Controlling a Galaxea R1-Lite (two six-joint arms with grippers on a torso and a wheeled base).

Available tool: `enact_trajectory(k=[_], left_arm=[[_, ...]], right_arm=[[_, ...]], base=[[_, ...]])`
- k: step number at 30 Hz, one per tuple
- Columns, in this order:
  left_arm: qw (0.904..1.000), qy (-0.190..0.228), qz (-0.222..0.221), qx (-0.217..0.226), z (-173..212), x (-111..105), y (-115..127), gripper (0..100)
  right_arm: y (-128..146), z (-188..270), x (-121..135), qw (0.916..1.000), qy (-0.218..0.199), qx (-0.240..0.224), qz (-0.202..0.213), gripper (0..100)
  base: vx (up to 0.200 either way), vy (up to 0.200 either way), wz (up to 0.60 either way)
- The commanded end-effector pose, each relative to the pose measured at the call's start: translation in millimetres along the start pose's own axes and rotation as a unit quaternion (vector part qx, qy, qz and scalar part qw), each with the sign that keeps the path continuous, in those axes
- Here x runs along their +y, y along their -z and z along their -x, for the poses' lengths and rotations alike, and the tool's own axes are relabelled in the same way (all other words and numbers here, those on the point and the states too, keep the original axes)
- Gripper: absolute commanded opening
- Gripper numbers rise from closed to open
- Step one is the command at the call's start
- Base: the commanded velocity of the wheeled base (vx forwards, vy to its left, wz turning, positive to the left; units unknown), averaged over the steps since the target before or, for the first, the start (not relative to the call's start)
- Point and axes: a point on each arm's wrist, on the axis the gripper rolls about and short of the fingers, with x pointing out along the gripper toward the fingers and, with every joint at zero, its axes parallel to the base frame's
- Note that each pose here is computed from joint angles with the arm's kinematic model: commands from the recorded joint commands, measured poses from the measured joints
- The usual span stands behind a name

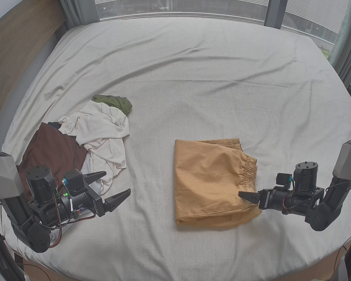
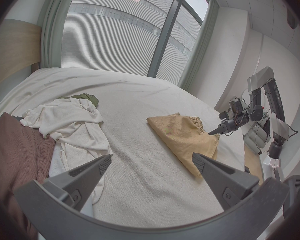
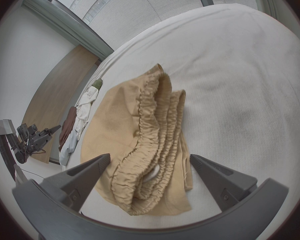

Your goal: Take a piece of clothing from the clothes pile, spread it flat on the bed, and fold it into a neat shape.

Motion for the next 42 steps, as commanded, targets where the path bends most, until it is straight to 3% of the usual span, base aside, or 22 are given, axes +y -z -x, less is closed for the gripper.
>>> enact_trajectory(k=[1, 6, 16, 30, 31, 42], left_arm=[[1.0000, 0.000, -0.001, -0.002, 0.3, -0.2, -0.9, 100], [1.0000, 0.000, -0.001, -0.002, 0.9, -0.5, -1.3, 100], [1.0000, 0.000, -0.001, -0.002, 1.5, -0.4, -0.9, 100], [1.0000, 0.000, 0.000, 0.001, 2.8, -1.1, 0.0, 100], [1.0000, 0.000, 0.000, 0.001, 2.8, -1.1, 0.0, 100], [0.9999, 0.004, 0.005, 0.014, 12.2, -7.7, 3.3, 100]], right_arm=[[8.3, -3.7, -3.6, 0.9998, 0.000, 0.020, -0.008, 100], [12.3, -5.6, -0.3, 0.9994, -0.013, 0.031, -0.009, 100], [16.2, -10.5, 12.6, 0.9948, -0.069, 0.052, -0.052, 100], [18.4, -21.3, 8.3, 0.9958, -0.074, 0.028, -0.047, 100], [18.1, -21.0, 8.5, 0.9958, -0.074, 0.027, -0.048, 0], [12.7, -19.4, 17.8, 0.9948, -0.097, 0.004, -0.031, 0]], base=[[0.000, 0.000, 0.00], [0.000, 0.000, 0.00], [0.000, 0.000, 0.00], [0.000, 0.000, 0.00], [0.000, 0.000, 0.00], [0.000, 0.000, 0.00]])
